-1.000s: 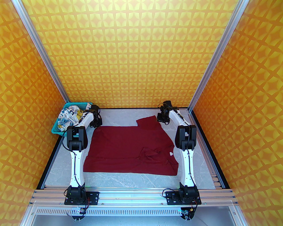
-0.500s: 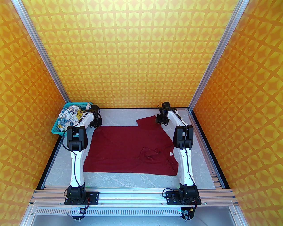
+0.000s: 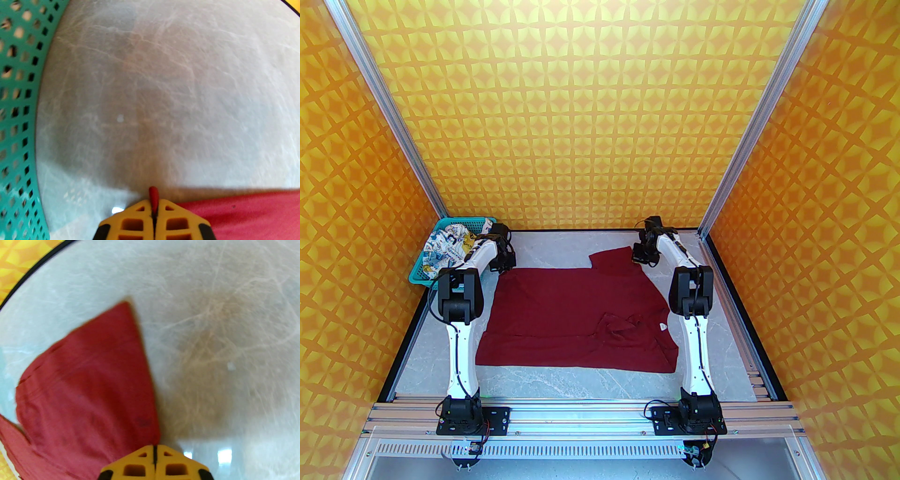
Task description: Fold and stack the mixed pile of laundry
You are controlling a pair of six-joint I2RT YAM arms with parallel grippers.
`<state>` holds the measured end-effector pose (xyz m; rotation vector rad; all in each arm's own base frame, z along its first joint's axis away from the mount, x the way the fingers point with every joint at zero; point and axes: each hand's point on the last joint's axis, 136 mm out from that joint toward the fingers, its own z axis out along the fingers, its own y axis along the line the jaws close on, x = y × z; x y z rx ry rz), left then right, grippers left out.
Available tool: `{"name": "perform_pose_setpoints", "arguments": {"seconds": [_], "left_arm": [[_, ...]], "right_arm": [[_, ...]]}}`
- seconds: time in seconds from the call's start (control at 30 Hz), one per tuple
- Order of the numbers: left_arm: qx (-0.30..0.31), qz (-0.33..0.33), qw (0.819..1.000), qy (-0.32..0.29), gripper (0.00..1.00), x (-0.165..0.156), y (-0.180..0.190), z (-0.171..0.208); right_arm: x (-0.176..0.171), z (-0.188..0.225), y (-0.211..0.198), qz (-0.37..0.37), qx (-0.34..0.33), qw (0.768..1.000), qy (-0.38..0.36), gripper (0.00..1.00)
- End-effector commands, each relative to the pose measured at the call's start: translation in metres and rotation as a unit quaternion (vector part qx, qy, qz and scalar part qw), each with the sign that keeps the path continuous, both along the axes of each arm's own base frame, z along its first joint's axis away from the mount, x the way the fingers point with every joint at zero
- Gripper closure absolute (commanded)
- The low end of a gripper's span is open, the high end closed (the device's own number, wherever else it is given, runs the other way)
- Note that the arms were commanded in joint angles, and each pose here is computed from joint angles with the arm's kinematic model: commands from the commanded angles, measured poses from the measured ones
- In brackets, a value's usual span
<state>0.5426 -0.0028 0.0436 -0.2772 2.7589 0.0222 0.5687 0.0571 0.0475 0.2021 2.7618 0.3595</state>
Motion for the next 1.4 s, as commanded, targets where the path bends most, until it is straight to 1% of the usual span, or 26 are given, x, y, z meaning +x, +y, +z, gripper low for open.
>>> {"name": "perform_pose_setpoints", "arguments": {"seconds": [0.0,0.33,0.8,0.97,1.0,1.17,1.37], "left_arm": [[-0.006,-0.009,0.999,-0.036,1.00,0.005,0.001,0.028],[-0.008,-0.002,0.999,-0.046,1.00,-0.012,0.004,0.032],[-0.017,0.017,0.998,-0.063,1.00,-0.044,0.009,0.044],[-0.020,0.025,0.997,-0.067,1.00,-0.054,0.012,0.048],[-0.020,0.026,0.998,-0.059,1.00,-0.061,0.011,0.042],[-0.022,0.035,0.997,-0.058,1.00,-0.070,0.016,0.039],[-0.027,0.043,0.997,-0.063,1.00,-0.083,0.016,0.040]], "right_arm": [[0.001,0.034,-0.002,-0.012,0.025,0.999,-0.031,1.00],[-0.018,0.046,-0.009,-0.027,0.058,0.997,-0.035,1.00],[-0.053,0.067,-0.015,-0.046,0.081,0.994,-0.054,1.00],[-0.071,0.067,-0.016,-0.055,0.092,0.993,-0.056,1.00],[-0.074,0.069,-0.016,-0.057,0.093,0.992,-0.058,1.00],[-0.094,0.074,-0.021,-0.067,0.096,0.991,-0.065,1.00],[-0.123,0.072,-0.011,-0.069,0.126,0.987,-0.066,1.00]]}}
